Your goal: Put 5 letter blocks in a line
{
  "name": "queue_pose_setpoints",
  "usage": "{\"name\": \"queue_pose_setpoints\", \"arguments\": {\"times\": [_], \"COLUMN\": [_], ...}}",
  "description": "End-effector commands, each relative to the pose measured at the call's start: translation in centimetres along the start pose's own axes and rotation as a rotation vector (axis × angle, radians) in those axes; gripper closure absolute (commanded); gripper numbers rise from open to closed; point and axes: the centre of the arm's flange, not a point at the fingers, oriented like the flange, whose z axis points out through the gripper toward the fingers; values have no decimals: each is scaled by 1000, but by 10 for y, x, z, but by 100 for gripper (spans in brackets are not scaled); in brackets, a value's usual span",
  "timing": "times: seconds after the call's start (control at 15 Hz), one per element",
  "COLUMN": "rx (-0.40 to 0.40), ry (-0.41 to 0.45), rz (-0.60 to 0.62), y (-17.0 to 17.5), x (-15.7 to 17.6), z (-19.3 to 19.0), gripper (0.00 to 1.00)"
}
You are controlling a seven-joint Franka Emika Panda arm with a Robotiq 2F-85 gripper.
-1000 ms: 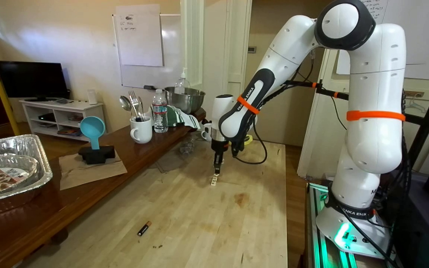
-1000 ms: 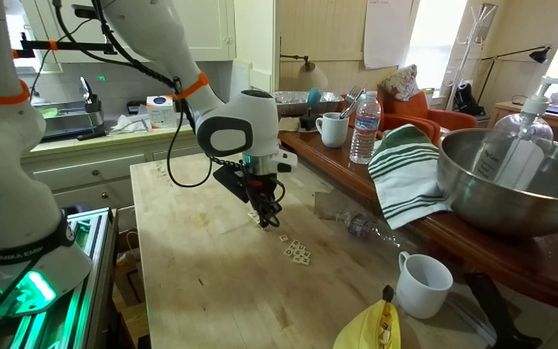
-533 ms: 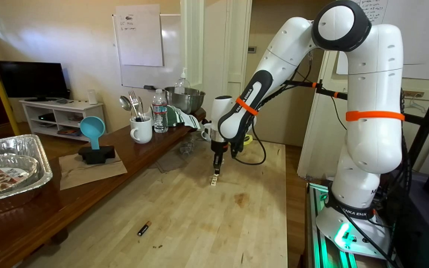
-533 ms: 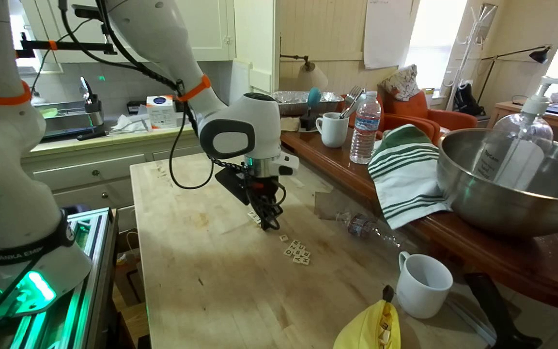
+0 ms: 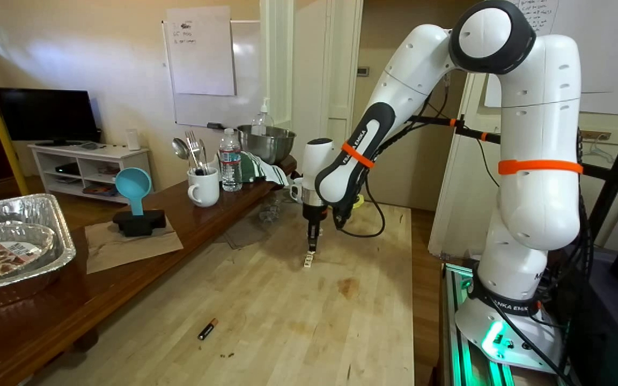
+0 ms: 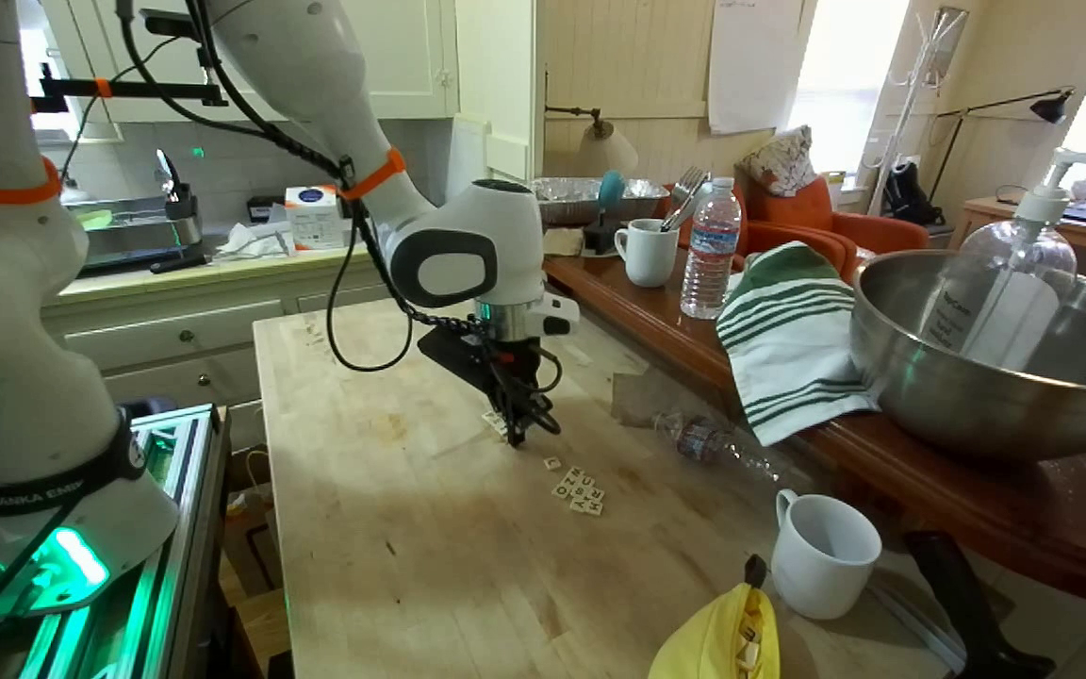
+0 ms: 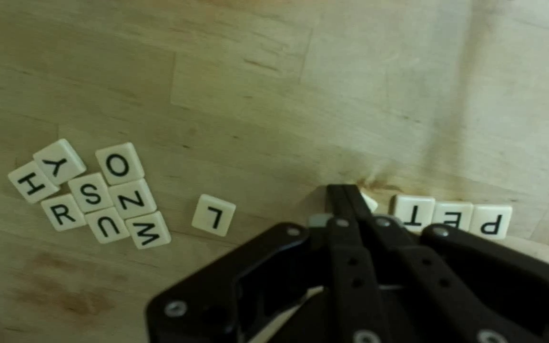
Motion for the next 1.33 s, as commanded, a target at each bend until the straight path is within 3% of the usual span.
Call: {"name": "queue_pose_setpoints", "arguments": {"times": [0.0,1.27], "rx": [-12,-53], "ry": [-10,-36], "rz": [-80,-380], "y": [-9,-27], "x": [1,0], "z": [11,9], "gripper": [100,100]}}
